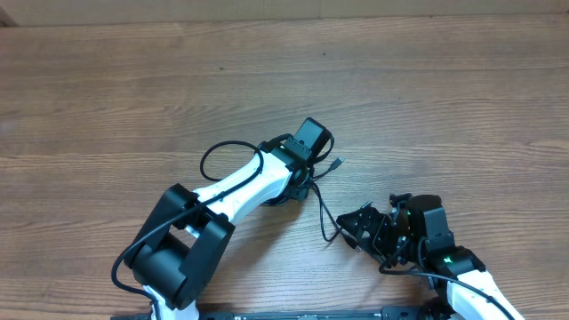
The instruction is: Untangle cables
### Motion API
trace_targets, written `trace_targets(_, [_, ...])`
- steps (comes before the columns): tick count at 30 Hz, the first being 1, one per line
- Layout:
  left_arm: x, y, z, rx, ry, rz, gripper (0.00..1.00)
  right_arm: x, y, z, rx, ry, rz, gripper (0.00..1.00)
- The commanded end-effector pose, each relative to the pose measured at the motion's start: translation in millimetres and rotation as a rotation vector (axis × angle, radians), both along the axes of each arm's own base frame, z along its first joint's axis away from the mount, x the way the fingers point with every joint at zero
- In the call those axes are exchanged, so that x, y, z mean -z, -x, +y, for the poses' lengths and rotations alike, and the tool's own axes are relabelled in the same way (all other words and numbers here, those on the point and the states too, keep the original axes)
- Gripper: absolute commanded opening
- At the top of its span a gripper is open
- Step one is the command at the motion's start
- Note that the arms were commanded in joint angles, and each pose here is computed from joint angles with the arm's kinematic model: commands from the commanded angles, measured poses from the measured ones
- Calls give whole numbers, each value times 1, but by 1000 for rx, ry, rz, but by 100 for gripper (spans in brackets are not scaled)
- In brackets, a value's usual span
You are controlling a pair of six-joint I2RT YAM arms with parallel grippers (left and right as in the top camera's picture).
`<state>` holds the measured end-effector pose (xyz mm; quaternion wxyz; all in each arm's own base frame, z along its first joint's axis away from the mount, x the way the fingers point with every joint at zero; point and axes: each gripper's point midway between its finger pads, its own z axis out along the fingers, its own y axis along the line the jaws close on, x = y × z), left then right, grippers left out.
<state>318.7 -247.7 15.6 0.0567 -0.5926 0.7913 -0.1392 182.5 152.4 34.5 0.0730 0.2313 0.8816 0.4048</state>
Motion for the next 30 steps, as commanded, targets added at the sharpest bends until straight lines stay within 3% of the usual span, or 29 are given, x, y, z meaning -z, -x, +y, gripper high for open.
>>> trace_targets(1, [-14, -9, -4, 187, -30, -67, 4, -5, -2, 3, -14, -8, -19, 91])
trace_targets(6, [-50, -19, -11, 469, -73, -200, 4, -5, -2, 3, -16, -7, -21, 91])
trace_targets(14, [-107, -10, -6, 763, -136, -352, 4, -5, -2, 2, -15, -4, -23, 91])
trace_targets(16, [-119, -8, -4, 907, -189, -408, 4, -5, -2, 3, -18, -8, -22, 91])
trace_targets(20, [-119, 5, 5, 1076, -255, -392, 4, -6, -2, 4, -31, -9, -35, 92])
trace_targets(25, [-113, 34, -6, 1304, -164, -361, 4, -6, -6, 2, -26, 5, -59, 93])
trace_targets(30, [-123, 66, -36, 1649, 31, -481, 4, -12, -15, 3, 2, -9, -87, 92])
